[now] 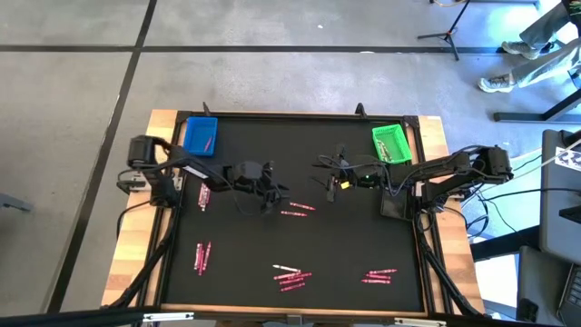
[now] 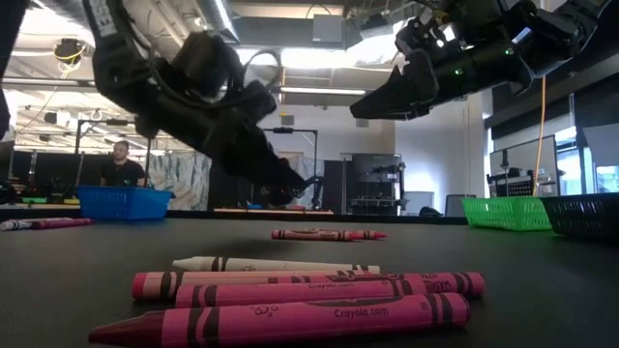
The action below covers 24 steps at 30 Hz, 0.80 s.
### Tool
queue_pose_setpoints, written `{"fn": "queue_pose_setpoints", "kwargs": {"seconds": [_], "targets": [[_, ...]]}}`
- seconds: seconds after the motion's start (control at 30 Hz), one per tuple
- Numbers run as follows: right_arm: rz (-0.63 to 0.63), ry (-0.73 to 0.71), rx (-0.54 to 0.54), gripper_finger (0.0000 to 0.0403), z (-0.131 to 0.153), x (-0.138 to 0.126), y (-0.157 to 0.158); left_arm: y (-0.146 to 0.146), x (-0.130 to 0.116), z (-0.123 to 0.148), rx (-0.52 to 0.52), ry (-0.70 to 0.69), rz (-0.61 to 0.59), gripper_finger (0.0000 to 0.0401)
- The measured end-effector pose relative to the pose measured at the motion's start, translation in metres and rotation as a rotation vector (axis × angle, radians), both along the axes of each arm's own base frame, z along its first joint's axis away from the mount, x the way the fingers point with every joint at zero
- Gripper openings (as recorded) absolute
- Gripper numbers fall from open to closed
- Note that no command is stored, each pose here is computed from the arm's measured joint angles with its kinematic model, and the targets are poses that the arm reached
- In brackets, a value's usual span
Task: Sort crayons
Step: Put the pink crayon into the black bin
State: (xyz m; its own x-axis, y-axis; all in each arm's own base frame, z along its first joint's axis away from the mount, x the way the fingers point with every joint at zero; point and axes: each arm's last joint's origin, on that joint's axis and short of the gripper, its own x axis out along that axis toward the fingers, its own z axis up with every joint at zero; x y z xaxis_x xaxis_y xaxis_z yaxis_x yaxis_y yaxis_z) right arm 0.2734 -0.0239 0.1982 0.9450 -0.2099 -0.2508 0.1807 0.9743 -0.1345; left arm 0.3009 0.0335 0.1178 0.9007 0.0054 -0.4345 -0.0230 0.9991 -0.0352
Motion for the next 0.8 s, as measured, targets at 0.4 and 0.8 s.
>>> {"fn": "queue_pose_setpoints", "kwargs": {"seconds": [0.4, 0.8], "targets": [[0.000, 0.000, 0.000, 0.0182, 0.000, 0.000, 0.000, 0.000, 0.024, -0.035, -0.051, 0.042, -0.089, 0.0125], [0.000, 0.004, 0.000, 0.0182, 0.000, 0.000, 0.000, 0.002, 0.044, -0.050, -0.047, 0.060, -0.134, 0.0120]]}}
